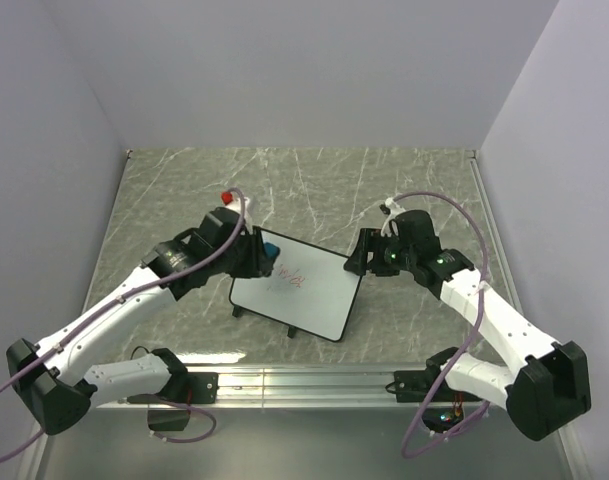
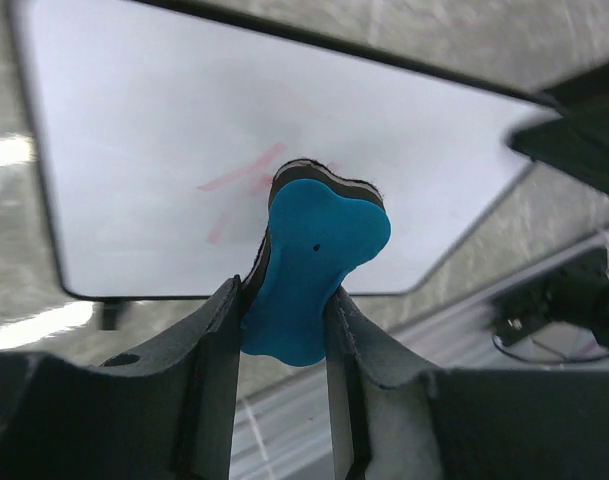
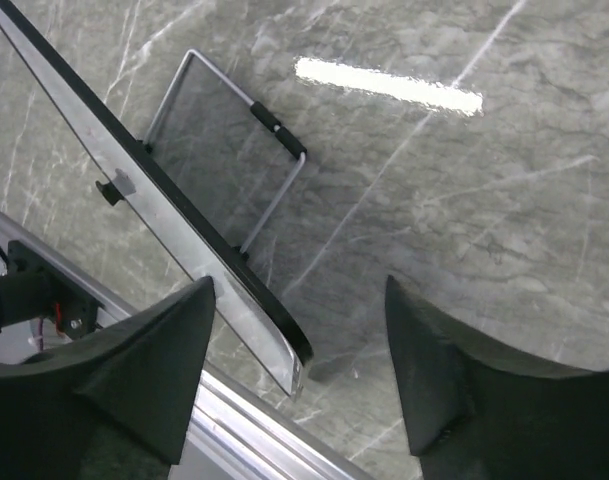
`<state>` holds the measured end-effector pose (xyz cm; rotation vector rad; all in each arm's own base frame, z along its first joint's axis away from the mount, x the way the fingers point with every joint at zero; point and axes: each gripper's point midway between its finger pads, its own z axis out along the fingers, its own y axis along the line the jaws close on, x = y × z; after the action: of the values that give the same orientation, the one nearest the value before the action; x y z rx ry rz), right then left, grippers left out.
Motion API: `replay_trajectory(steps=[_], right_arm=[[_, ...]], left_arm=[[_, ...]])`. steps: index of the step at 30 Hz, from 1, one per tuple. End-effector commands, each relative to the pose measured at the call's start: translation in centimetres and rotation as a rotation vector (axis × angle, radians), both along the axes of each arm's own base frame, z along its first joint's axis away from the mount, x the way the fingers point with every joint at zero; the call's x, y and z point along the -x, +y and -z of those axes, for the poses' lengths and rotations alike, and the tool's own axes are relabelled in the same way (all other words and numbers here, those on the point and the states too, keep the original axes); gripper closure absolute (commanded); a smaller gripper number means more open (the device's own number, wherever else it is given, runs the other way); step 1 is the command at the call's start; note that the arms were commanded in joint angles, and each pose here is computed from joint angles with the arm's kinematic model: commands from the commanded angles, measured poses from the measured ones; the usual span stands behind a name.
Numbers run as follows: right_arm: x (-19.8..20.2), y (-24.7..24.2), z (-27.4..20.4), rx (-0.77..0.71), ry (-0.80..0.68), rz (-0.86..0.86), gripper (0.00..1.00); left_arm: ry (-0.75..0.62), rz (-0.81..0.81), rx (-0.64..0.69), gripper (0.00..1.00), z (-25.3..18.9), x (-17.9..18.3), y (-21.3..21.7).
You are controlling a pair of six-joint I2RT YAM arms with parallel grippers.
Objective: Erase the whiteboard
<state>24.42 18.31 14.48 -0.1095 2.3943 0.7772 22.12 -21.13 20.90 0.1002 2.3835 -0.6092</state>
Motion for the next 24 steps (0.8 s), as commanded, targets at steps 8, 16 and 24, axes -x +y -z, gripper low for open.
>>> replay_trajectory(steps=[8, 16, 24], right_arm=[[-0.4, 1.3, 0.8, -0.01, 0.002, -0.054, 0.55], [0.0, 0.6, 1.1, 0.016, 0.003, -0.037, 0.6], [0.4, 0.0, 0.6, 0.029, -0.021, -0.027, 0.62]], left_arm=[[0.003, 0.123, 0.054, 1.0, 0.7, 2.4, -7.0], [0.009, 0.142, 0.032, 1.0, 2.9, 3.1, -8.8], [0.019, 0.096, -0.028, 1.0, 7.1, 3.3, -9.4]])
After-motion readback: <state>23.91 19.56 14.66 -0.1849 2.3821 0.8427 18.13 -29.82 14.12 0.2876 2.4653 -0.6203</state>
